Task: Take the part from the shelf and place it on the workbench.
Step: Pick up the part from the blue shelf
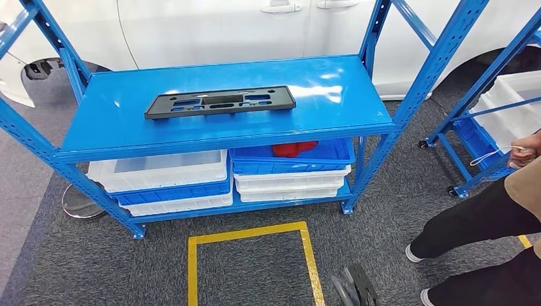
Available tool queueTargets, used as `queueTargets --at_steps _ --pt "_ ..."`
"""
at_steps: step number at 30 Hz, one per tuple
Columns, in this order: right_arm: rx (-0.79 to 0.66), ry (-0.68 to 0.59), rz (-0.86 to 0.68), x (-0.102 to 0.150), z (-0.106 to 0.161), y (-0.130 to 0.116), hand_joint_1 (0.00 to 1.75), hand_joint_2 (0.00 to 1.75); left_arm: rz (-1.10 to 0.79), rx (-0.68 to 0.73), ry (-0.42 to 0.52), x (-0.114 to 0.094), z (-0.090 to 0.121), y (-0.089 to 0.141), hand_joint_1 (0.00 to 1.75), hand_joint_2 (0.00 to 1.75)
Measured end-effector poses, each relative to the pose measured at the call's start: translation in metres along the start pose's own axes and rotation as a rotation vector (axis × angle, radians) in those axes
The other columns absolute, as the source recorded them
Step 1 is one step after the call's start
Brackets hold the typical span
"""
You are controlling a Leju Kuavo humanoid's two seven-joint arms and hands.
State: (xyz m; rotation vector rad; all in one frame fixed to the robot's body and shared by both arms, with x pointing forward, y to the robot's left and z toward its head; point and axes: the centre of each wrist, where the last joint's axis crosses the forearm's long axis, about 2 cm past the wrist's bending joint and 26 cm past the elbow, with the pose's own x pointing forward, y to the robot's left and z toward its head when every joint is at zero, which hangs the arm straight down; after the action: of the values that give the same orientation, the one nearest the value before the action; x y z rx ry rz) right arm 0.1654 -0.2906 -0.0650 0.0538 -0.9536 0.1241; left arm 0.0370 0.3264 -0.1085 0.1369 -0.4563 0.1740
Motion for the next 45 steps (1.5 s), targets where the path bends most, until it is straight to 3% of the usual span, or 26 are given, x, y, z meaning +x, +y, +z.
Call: queueTargets --at_steps 1,5,10,16,22,29,39,45 --pt "0.007 -0.054 0.004 0.013 -0.006 0.000 0.00 1.75 0.005 0.005 -0.005 0.000 0.000 0.001 0.00 0.00" --pt "0.034 -0.261 0.020 0.069 -0.026 0.002 0.00 0.00 0.026 0.023 -0.024 0.002 -0.001 0.003 0.00 0.00" --pt "0.067 -0.514 0.037 0.140 -0.040 0.008 0.00 0.00 0.051 0.041 -0.043 0.003 -0.002 0.003 0.00 0.00" --pt "0.106 -0.804 0.052 0.220 -0.037 0.013 0.00 0.00 0.082 0.057 -0.062 0.005 -0.003 -0.001 0.00 0.00" --pt "0.167 -1.079 0.068 0.291 -0.019 0.022 0.00 0.00 0.110 0.071 -0.071 0.003 -0.002 -0.005 0.00 0.00" --pt "0.272 -1.406 0.099 0.367 0.019 0.036 0.00 0.00 0.161 0.089 -0.086 0.006 -0.003 -0.010 0.00 0.00" --pt "0.495 -1.722 0.186 0.425 0.075 0.054 0.00 0.00 0.239 0.097 -0.096 0.004 -0.002 -0.023 0.00 0.00" --pt "0.608 -1.802 0.247 0.432 0.093 0.064 0.00 0.00 0.267 0.085 -0.107 0.002 0.000 -0.035 0.00 0.00"
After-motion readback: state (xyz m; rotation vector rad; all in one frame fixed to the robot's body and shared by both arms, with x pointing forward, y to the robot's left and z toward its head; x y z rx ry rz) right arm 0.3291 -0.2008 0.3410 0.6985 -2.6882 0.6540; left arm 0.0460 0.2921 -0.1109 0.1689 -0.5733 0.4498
